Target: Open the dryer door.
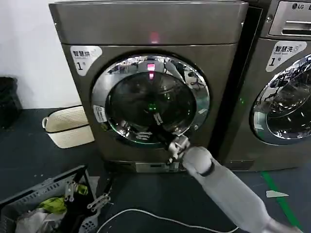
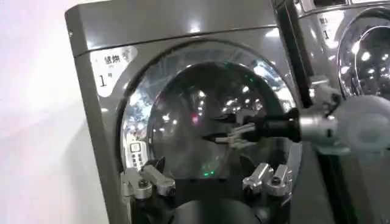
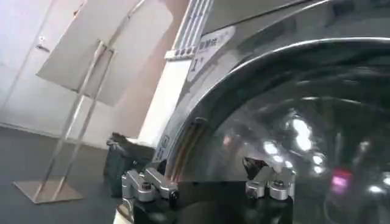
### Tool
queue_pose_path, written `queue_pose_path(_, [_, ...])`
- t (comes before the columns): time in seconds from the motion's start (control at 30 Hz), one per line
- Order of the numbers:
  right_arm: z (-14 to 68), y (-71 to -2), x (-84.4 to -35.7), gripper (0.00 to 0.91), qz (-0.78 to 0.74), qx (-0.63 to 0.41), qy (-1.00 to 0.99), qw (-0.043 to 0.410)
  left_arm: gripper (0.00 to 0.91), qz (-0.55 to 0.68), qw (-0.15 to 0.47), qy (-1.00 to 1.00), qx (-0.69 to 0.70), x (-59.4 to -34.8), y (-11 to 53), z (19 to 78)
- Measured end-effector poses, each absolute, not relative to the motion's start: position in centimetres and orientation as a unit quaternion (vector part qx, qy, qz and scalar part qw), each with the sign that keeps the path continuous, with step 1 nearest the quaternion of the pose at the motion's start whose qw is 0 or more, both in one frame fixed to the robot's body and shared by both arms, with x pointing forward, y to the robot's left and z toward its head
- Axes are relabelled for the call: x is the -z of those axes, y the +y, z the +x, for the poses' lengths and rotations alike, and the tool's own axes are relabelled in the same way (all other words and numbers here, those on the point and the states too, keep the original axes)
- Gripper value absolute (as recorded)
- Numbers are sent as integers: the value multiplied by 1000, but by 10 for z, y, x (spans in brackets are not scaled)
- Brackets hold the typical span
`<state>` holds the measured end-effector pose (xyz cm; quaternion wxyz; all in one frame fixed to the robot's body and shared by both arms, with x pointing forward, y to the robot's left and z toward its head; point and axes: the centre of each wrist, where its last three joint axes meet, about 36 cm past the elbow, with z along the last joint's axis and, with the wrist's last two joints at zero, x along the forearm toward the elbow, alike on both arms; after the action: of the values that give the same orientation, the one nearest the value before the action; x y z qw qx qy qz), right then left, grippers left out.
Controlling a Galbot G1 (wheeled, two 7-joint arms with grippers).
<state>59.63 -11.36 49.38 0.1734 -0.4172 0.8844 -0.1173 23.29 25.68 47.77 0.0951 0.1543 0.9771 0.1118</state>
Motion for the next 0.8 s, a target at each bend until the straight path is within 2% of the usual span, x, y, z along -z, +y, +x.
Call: queue_pose_path(0.8, [650,-47,-492,907,-452,107,870,165,907,148,94,978,-110,-476,259,232])
